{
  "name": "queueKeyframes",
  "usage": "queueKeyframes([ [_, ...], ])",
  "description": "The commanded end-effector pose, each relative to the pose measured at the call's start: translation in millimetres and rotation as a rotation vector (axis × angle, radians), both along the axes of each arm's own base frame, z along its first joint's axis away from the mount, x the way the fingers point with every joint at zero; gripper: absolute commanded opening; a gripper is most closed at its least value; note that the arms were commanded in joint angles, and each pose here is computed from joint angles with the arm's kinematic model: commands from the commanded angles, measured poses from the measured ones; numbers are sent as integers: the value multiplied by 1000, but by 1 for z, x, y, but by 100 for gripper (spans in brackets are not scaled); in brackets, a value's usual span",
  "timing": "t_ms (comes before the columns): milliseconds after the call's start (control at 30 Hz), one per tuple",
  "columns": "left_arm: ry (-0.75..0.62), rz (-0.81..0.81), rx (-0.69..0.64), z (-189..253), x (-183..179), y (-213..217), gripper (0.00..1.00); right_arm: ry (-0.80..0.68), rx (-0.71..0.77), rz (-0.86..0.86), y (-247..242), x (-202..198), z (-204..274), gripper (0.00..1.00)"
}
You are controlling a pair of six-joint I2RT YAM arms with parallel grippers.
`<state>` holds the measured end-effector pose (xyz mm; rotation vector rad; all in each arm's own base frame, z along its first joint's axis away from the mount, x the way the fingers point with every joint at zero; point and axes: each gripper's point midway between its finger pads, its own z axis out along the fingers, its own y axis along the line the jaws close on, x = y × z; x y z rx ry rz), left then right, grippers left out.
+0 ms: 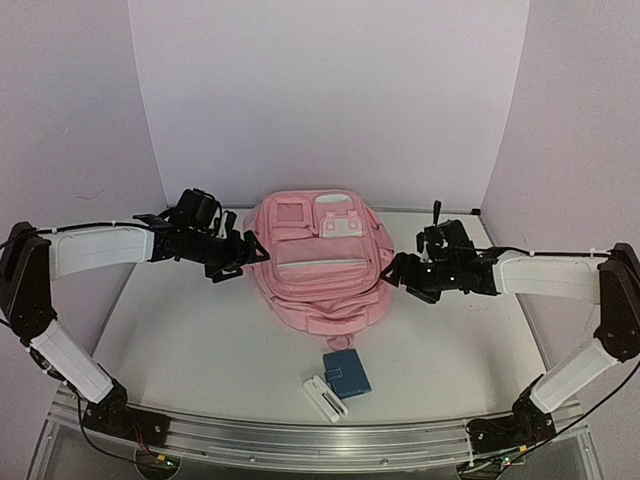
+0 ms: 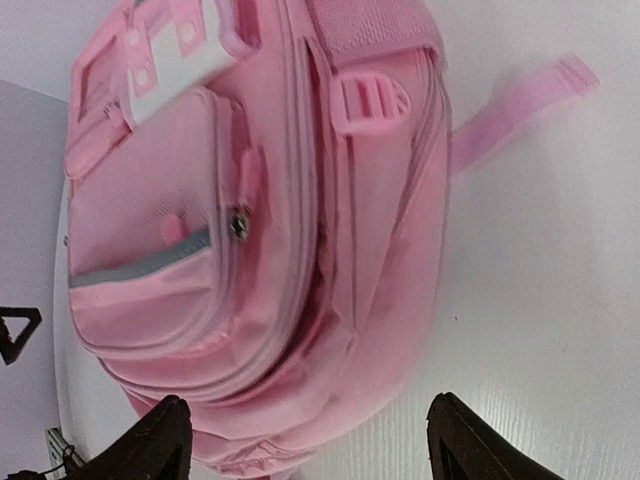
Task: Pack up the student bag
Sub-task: Adjust the student bag at the center of the board.
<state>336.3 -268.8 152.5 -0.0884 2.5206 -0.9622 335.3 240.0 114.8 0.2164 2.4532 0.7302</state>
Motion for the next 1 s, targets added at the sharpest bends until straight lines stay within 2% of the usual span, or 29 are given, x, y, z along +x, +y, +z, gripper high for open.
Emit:
queueKeyframes([
  [0, -8, 7, -24, 10, 4, 17, 86, 35, 102, -15, 18, -14, 2, 79],
  [100, -6, 29, -37, 10, 5, 26, 86, 66, 114, -14, 24, -19, -12, 76],
  [233, -1, 42, -40, 9, 1, 31, 86, 61, 185, 33, 44, -18, -18, 61],
  [433, 5, 43, -29, 5, -5, 37, 86, 74, 155, 58, 65, -5, -41, 46],
  [467, 1, 40, -27, 5, -5, 37, 86, 73, 144, 53, 65, -2, -44, 38],
  [567, -22, 25, -12, 7, -5, 39, 86, 47, 106, 10, 59, 7, -47, 6],
  [600, -33, 17, -4, 8, -5, 39, 86, 33, 91, -3, 55, 10, -47, 0],
  [833, -86, -105, 57, 8, 4, 29, 82, -32, -14, -87, -22, 48, -35, 0],
  [967, -97, -171, 25, 7, 14, 13, 76, -50, -96, -63, -49, 70, -30, 0],
])
